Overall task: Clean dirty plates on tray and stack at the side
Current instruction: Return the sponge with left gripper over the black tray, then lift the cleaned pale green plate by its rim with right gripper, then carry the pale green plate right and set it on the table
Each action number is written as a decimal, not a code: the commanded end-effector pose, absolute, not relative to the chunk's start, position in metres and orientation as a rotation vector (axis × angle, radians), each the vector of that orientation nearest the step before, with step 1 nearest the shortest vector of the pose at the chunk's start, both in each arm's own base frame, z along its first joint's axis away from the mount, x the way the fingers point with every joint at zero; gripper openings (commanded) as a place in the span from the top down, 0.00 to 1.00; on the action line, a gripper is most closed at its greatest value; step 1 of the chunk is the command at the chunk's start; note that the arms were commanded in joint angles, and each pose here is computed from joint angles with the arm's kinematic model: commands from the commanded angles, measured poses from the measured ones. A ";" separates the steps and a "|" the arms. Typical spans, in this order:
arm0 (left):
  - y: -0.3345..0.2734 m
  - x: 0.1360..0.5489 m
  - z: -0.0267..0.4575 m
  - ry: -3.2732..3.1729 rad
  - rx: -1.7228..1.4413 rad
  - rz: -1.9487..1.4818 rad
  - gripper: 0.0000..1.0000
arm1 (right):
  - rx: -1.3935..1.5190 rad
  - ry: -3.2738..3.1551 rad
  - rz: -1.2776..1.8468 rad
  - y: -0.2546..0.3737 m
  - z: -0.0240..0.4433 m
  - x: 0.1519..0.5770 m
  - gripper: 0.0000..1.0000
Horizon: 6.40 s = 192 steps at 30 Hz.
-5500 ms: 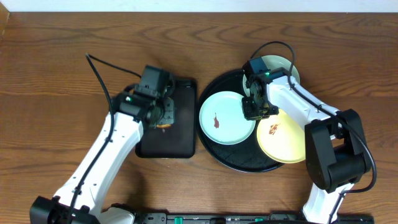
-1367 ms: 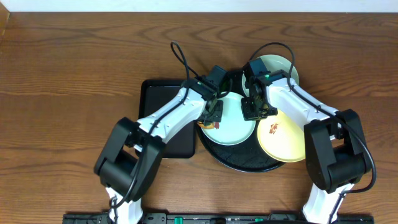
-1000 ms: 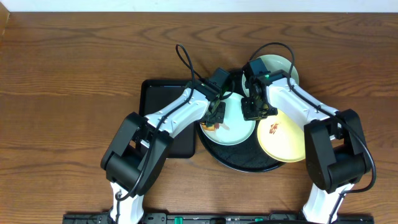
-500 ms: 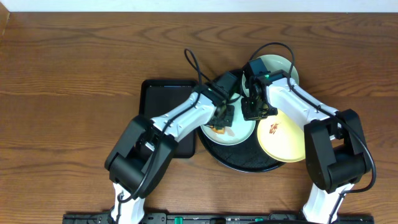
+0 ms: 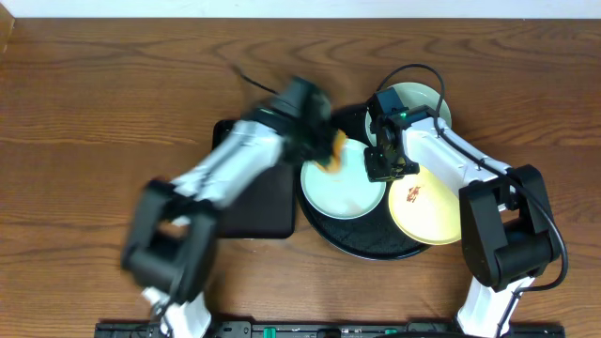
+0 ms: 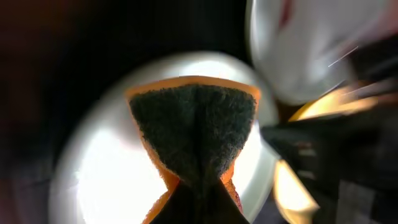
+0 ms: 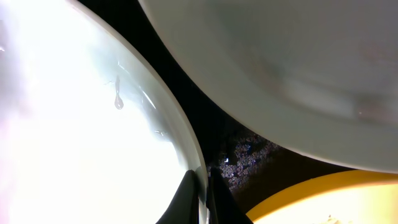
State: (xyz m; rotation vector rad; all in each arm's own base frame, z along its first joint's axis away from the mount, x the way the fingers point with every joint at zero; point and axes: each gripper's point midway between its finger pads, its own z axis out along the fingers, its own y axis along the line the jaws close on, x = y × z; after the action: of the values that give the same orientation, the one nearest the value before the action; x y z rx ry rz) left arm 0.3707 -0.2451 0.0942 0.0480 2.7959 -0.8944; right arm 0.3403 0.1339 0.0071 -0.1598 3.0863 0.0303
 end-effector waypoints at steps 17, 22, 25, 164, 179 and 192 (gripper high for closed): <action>-0.096 0.325 0.088 2.883 -0.164 -0.408 0.91 | -0.178 3.108 -0.003 0.131 0.000 0.334 0.94; -0.099 0.322 0.052 2.842 -0.167 -0.423 0.91 | -0.179 3.107 -0.003 0.131 0.000 0.334 0.92; -0.098 0.322 0.040 2.814 -0.161 -0.427 0.87 | -0.178 3.107 -0.003 0.131 0.000 0.335 0.85; -0.085 0.323 0.034 2.807 -0.172 -0.293 0.13 | 1.142 2.330 0.099 -0.224 0.128 0.338 0.99; -0.085 0.323 0.034 2.807 -0.172 -0.293 0.13 | 1.138 2.501 0.172 -0.227 0.046 0.346 0.70; -0.085 0.323 0.034 2.807 -0.172 -0.293 0.13 | 0.371 2.739 0.331 -0.111 0.155 0.395 0.58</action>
State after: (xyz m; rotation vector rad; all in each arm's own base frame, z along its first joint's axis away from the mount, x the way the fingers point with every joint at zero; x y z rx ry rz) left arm 0.3262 -0.0861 0.0376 -0.1855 2.7954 -0.3097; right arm 0.3724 -0.1581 0.1257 0.7605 2.7292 0.3180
